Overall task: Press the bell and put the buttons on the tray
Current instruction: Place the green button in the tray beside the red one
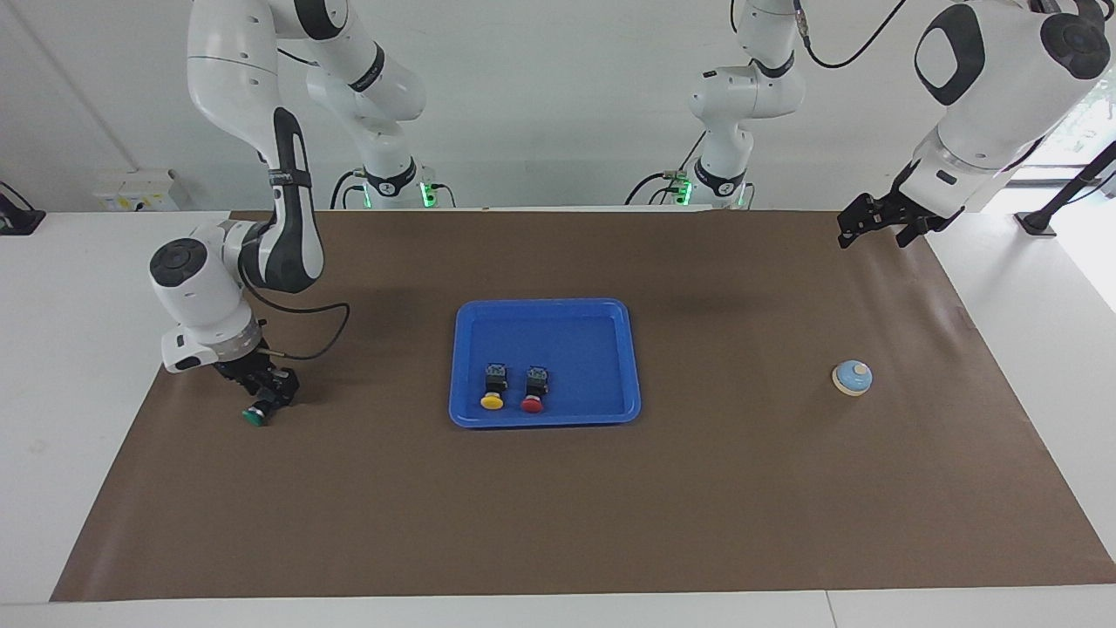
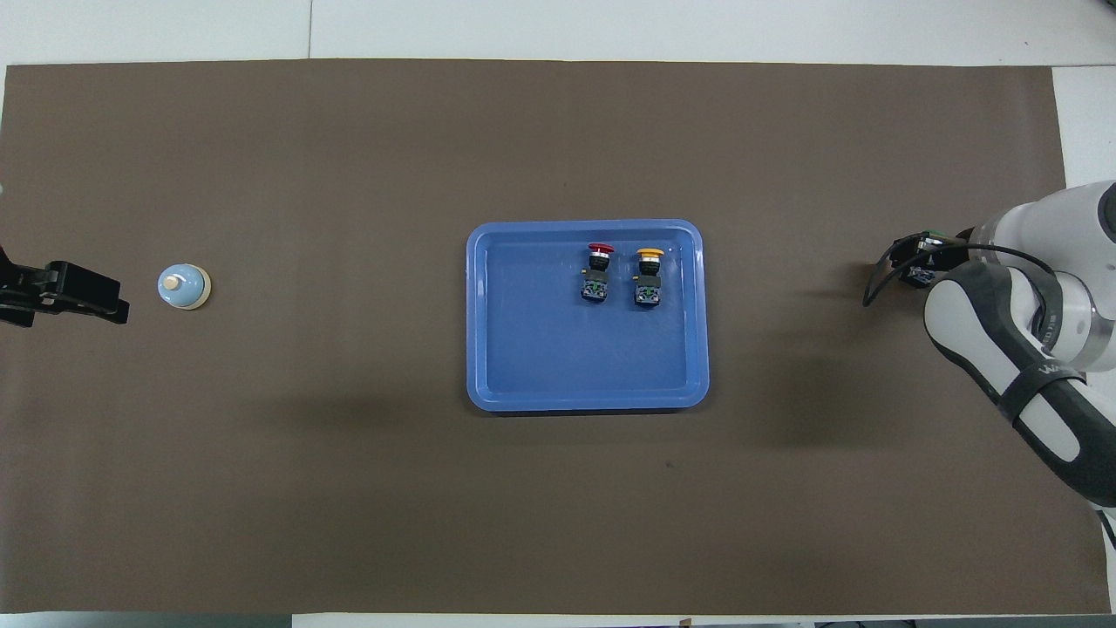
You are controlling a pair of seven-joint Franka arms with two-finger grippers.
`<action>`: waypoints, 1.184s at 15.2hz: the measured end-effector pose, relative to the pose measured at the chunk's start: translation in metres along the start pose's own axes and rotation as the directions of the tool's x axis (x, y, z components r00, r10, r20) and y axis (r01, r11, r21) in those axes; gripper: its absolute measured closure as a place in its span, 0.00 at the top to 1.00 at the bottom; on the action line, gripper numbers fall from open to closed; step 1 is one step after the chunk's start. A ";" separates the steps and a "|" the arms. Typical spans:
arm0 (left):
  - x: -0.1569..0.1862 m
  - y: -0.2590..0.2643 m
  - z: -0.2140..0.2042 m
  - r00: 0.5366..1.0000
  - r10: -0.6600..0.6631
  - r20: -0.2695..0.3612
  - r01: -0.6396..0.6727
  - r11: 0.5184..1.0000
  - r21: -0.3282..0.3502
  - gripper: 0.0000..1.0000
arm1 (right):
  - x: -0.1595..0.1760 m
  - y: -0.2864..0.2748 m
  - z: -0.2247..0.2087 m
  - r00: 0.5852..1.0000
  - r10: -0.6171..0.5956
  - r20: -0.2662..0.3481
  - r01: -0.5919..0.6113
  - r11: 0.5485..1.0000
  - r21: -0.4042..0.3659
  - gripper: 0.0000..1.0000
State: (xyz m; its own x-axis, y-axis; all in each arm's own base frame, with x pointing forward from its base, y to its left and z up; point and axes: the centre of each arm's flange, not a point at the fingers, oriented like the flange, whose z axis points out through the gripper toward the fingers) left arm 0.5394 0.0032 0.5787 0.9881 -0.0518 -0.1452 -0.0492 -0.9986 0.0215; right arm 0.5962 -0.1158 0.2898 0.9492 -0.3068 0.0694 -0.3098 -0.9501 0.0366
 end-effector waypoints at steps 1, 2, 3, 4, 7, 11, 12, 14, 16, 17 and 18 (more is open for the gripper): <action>0.000 0.000 0.000 1.000 0.000 0.000 0.000 1.000 0.000 1.00 | -0.001 -0.002 0.001 1.000 -0.003 0.003 0.003 1.000 0.000 0.47; 0.000 0.000 0.000 1.000 0.000 0.000 0.000 1.000 0.000 1.00 | -0.001 -0.003 0.001 1.000 -0.005 0.003 0.005 1.000 0.000 0.41; 0.000 0.000 0.000 1.000 0.000 0.000 0.000 1.000 0.000 1.00 | -0.001 -0.004 0.001 1.000 -0.007 0.006 0.007 1.000 0.001 0.41; 0.000 0.000 0.000 1.000 0.000 0.000 0.000 1.000 0.000 1.00 | -0.002 -0.007 0.000 1.000 -0.011 0.011 0.011 1.000 0.001 0.41; 0.000 0.000 0.000 1.000 0.000 0.000 0.000 1.000 0.000 1.00 | 0.006 -0.035 -0.023 0.997 -0.054 0.051 0.054 0.999 -0.008 0.41; 0.000 0.000 0.000 1.000 0.000 0.000 0.000 1.000 0.000 1.00 | 0.020 -0.123 -0.115 0.986 -0.153 0.068 0.154 0.988 -0.015 0.41; 0.000 0.000 0.000 1.000 0.000 0.000 0.000 1.000 0.000 1.00 | 0.014 -0.154 -0.136 0.986 -0.156 0.063 0.157 0.988 -0.014 0.41; 0.000 0.000 0.000 1.000 0.000 0.000 0.000 1.000 0.000 1.00 | -0.012 -0.224 -0.165 0.987 -0.147 0.062 0.147 0.989 -0.003 0.41; 0.000 0.000 0.000 1.000 0.000 0.000 0.000 1.000 0.000 1.00 | -0.054 -0.303 -0.181 0.989 -0.135 0.054 0.135 0.991 0.013 0.41; 0.000 0.000 0.000 1.000 0.000 0.000 0.000 1.000 0.000 1.00 | -0.079 -0.339 -0.184 0.991 -0.127 0.049 0.127 0.992 0.017 0.41; 0.000 0.000 0.000 1.000 0.000 0.000 0.000 1.000 0.000 1.00 | -0.102 -0.369 -0.185 0.992 -0.120 0.043 0.119 0.993 0.022 0.41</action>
State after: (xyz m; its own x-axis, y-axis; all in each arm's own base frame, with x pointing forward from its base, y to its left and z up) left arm 0.5394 0.0032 0.5787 0.9881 -0.0518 -0.1452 -0.0492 -0.9986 0.0215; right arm 0.6037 0.2764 0.4538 0.9809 -0.1932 0.0218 -0.1936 -0.9808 0.0223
